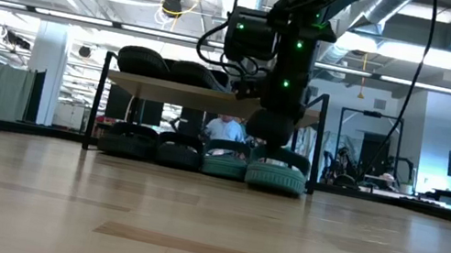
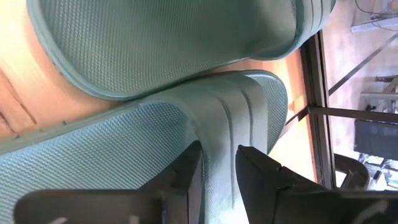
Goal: Pick and place slides into the shelf
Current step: Put the green slipper under the shelf
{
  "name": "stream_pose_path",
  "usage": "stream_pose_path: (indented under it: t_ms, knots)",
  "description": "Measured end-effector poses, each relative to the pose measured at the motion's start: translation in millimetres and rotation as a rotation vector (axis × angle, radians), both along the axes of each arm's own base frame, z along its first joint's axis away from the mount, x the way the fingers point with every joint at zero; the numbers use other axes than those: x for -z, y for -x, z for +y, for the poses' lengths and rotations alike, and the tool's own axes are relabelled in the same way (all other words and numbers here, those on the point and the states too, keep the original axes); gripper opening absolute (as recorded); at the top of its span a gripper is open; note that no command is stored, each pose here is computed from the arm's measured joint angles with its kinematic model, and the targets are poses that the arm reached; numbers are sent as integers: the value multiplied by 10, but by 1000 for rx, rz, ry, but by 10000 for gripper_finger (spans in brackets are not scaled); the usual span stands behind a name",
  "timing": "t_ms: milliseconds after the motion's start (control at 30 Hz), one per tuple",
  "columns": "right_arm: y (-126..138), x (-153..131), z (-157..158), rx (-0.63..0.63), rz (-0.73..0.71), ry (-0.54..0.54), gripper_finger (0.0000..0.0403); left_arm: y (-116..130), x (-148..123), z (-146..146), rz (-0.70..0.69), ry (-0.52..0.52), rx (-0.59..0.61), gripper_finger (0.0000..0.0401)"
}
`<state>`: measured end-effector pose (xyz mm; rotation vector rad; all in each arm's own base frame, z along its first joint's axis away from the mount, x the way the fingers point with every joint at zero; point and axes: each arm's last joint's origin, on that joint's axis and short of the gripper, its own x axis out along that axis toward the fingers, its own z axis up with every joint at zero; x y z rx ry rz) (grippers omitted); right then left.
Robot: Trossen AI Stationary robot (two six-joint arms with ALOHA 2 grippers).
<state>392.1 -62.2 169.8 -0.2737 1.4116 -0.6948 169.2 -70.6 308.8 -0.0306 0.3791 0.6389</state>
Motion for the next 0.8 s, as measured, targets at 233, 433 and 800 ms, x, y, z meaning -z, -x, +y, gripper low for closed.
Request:
stream_pose_path:
  t_ms: [233,433,800]
  knots:
    - [9,0,34,-14,18,-5,120,0,0,0,-2,2,-1,109]
    - [5,-3,95,-48,36,-6,172,0,0,0,-1,2,-1,109]
    - [14,-4,259,-44,31,-27,234,5,7,3,8,-5,-3,109]
